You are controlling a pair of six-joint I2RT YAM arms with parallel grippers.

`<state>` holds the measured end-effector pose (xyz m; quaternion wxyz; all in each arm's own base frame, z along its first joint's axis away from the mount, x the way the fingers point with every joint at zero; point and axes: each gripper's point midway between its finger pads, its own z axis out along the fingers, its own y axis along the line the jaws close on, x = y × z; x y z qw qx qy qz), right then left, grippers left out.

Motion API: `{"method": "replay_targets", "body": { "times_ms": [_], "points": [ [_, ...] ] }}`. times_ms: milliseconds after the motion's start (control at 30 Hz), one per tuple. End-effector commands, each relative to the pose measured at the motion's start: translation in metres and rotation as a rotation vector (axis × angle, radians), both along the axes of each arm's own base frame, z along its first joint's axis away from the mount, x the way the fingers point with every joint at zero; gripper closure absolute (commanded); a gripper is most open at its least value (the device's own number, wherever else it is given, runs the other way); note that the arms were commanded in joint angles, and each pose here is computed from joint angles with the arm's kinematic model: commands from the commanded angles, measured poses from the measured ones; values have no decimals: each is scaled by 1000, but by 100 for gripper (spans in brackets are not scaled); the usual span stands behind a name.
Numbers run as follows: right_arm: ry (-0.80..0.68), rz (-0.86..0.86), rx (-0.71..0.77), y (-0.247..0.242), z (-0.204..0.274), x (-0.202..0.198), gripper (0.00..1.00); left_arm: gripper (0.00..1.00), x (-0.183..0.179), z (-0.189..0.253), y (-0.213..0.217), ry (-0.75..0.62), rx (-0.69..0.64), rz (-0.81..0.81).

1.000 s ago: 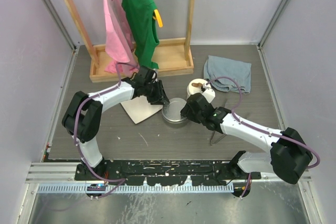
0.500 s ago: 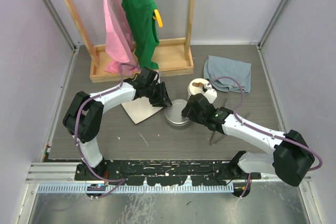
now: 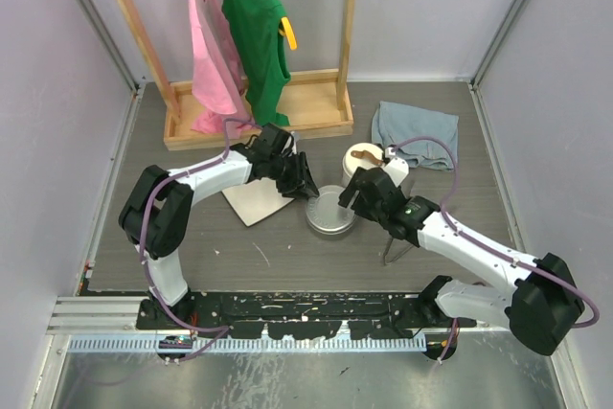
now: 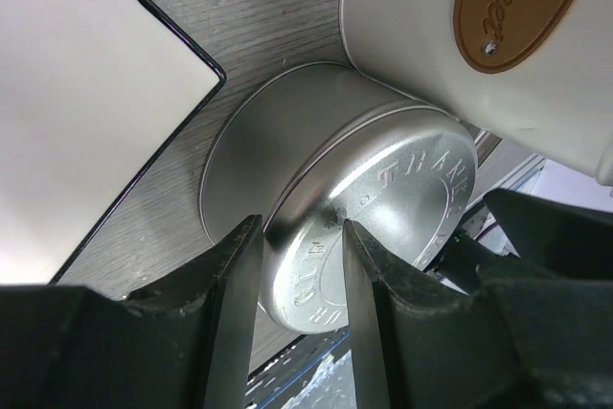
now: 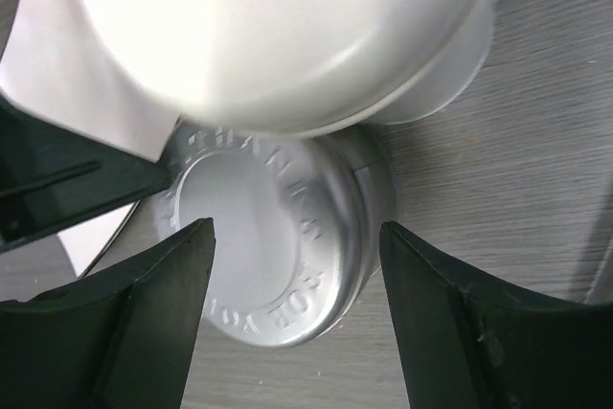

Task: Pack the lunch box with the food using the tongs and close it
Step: Close the box lid on the packing box.

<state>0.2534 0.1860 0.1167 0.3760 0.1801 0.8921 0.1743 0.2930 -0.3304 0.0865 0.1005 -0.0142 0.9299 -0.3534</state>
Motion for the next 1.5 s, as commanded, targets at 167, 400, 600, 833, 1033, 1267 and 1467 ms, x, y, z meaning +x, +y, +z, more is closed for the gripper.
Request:
{"method": "replay_targets", "body": {
  "times_ms": [167,400,600,833,1033,1267,1467],
  "points": [
    [62,102,156,9,-32,-12,26,59,3,22,-17,-31,-81,-37],
    [93,167,254,24,-48,-22,44,59,-11,21,-22,3,-114,-92],
    [105,315,431,50,-44,-48,55,60,-30,25,-13,22,-108,-133],
    [139,508,476,90,-34,-88,57,60,-60,28,8,65,-63,-204],
    [112,450,431,86,-31,-94,42,59,-90,15,46,93,94,-275],
    [111,345,428,62,-37,-76,34,58,-89,11,52,77,119,-257],
    [161,446,513,71,-44,-100,35,53,-90,11,53,74,111,-220]
  ]
}}
